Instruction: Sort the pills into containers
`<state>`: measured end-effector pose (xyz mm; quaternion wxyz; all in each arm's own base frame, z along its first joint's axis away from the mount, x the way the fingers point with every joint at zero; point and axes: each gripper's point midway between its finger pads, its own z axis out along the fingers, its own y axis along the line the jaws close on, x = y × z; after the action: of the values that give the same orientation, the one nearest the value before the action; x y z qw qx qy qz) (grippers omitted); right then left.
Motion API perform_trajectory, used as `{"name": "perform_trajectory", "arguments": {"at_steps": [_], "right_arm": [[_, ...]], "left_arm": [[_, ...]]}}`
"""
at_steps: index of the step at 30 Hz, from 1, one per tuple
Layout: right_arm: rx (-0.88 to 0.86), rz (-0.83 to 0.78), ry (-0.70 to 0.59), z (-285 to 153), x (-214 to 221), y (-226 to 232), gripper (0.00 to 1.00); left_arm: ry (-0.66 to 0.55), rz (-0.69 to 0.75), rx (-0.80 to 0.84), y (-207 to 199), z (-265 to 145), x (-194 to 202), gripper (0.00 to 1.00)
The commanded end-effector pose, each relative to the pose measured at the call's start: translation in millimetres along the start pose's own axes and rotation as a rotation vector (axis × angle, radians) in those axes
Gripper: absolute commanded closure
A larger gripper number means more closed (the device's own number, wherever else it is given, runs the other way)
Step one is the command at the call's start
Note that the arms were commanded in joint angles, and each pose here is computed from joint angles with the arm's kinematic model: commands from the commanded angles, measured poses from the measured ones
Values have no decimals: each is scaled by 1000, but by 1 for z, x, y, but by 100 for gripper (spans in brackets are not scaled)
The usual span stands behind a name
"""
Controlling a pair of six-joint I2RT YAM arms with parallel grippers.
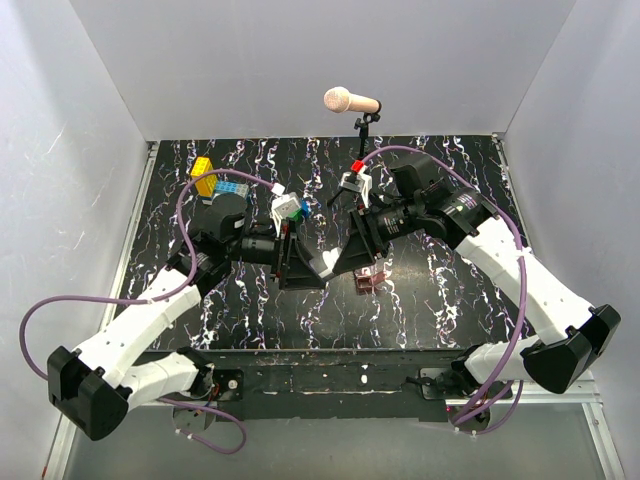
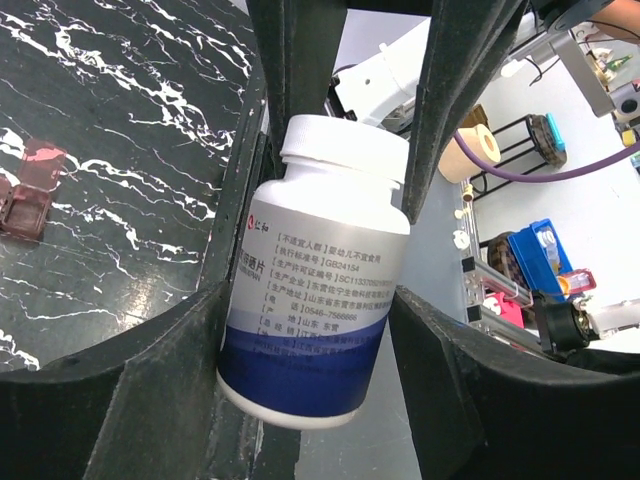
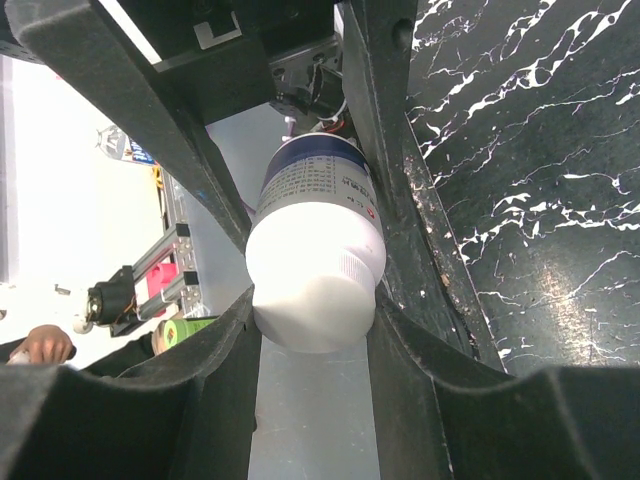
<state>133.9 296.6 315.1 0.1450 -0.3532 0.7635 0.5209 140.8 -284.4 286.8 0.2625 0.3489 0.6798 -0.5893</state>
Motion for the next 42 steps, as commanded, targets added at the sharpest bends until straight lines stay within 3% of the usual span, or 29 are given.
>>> {"name": "perform_trajectory", "arguments": {"at_steps": [1, 5, 9, 13, 16, 21, 23, 32, 42], "right_arm": [[-29, -50, -42, -7, -12, 14, 99], [-16, -40, -47, -6, -14, 11, 99], [-14, -28, -54, -5, -17, 10, 99], [15, -21, -77, -6, -24, 7, 97], [80, -16, -118, -9, -30, 1, 69], [248, 10, -239, -26, -42, -13, 15], [278, 21, -272, -31, -45, -16, 2], [321, 145, -412, -49, -57, -20, 2], [275, 327, -416, -35, -66, -25, 4]], "left_arm": [[10, 25, 47, -9, 3, -4, 40], [17, 29, 57, -11, 4, -2, 50], [23, 28, 76, -15, 6, -4, 86], [20, 26, 67, -16, 8, -5, 100], [-3, 29, 27, -12, 7, -8, 100], [-58, 32, -59, -2, 6, -16, 100], [-77, 37, -93, 3, 6, -19, 100], [-181, 93, -272, 17, 3, -40, 100], [-209, 188, -485, 28, 5, -44, 100]]}}
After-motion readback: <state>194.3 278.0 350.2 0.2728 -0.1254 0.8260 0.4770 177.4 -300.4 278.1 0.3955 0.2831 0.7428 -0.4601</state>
